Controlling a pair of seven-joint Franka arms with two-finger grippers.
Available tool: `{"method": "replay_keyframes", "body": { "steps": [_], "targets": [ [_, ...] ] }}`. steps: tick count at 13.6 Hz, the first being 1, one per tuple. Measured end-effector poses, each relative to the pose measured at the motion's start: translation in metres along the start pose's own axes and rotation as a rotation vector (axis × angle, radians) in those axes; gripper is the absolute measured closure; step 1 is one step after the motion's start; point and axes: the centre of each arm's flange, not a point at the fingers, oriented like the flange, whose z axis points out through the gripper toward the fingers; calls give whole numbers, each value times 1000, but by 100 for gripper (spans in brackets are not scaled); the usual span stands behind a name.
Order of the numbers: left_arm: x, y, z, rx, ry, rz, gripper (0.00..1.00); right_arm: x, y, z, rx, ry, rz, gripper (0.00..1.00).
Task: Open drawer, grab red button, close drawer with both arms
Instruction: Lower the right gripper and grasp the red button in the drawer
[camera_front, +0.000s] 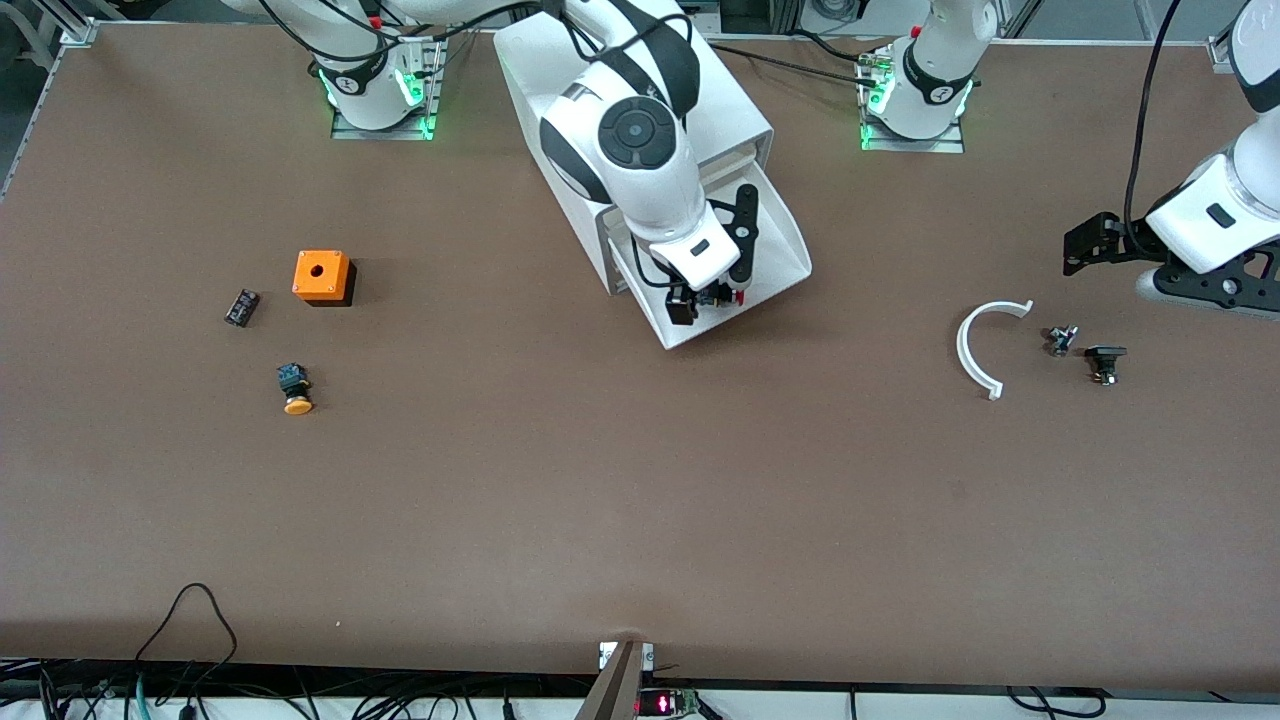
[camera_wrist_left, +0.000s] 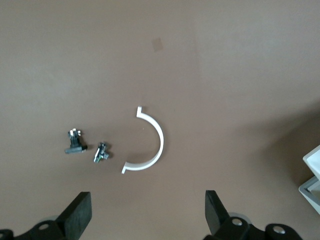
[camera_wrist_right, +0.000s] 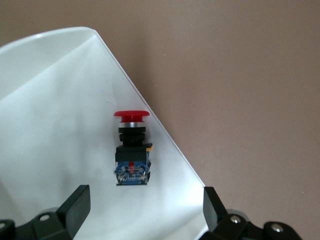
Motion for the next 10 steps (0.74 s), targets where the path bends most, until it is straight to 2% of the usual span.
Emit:
{"method": "replay_keyframes", "body": {
  "steps": [2,10],
  "targets": [
    [1,-3,6,-6,-19,20,0,4,-7,17,3,-16,-17,0],
    [3,-2,6,-4,-5,61,0,14,-26,36,0,-54,-70,0]
  ]
}}
